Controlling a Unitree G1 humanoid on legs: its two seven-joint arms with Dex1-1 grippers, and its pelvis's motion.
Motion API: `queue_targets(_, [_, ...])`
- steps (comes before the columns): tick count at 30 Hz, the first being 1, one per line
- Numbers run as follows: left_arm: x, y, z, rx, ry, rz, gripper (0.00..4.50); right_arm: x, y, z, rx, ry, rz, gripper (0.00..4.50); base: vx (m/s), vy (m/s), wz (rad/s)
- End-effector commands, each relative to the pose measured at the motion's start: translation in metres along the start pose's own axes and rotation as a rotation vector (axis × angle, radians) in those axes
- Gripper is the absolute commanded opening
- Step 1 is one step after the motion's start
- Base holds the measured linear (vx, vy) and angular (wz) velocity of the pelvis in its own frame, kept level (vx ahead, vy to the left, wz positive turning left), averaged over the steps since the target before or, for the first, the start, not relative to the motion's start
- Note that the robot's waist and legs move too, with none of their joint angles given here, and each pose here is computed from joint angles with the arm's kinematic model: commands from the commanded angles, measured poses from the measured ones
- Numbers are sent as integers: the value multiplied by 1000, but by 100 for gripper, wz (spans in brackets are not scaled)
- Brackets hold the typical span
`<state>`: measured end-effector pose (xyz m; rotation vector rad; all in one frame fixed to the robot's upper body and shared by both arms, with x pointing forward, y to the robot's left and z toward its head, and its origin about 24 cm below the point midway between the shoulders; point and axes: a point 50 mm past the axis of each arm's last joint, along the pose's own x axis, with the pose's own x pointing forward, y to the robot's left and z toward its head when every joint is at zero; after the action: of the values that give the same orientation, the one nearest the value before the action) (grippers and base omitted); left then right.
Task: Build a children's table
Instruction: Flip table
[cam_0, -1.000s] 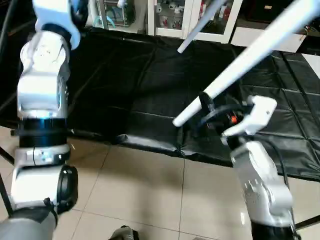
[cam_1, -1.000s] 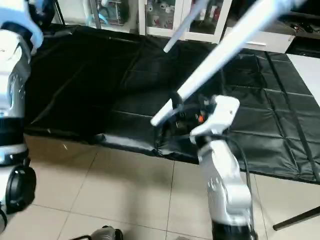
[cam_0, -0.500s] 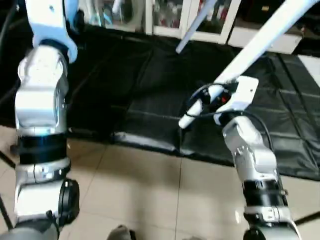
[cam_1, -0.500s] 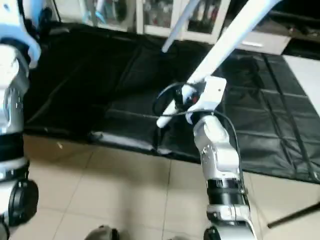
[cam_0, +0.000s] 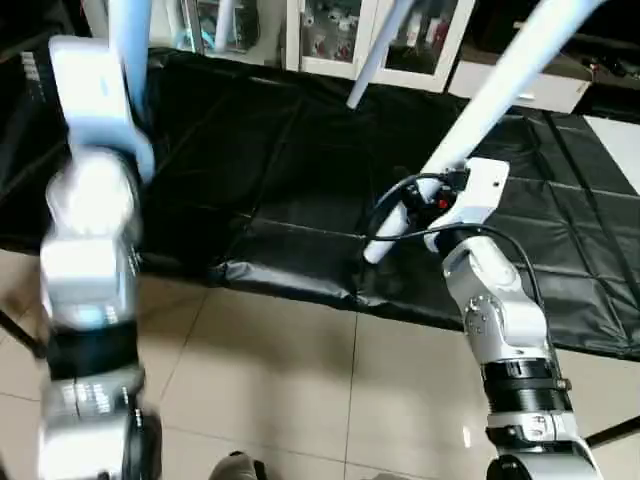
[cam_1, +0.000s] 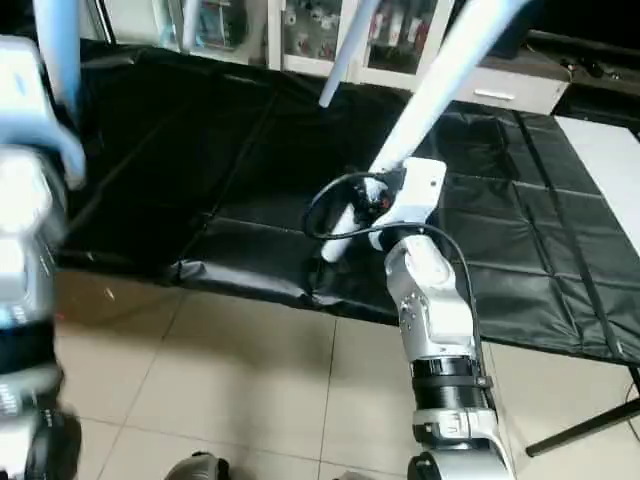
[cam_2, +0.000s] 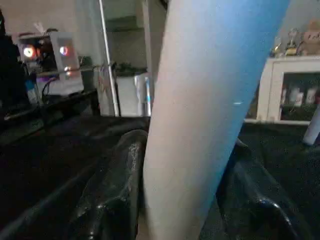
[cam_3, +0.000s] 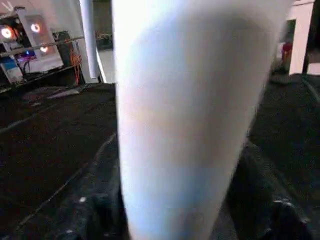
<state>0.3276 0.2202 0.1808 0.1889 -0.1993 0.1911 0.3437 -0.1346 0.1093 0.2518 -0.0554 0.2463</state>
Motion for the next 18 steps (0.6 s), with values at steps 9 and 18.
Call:
queue_targets(9, [-1, -25, -38, 45, 37, -74, 161, 3, -2, -1, -47, -3, -12, 160, 0, 0, 0])
queue_targets(18, [23, -36, -69, 123, 120, -104, 159, 6, 4, 3, -94, -27, -62, 152, 0, 0, 0])
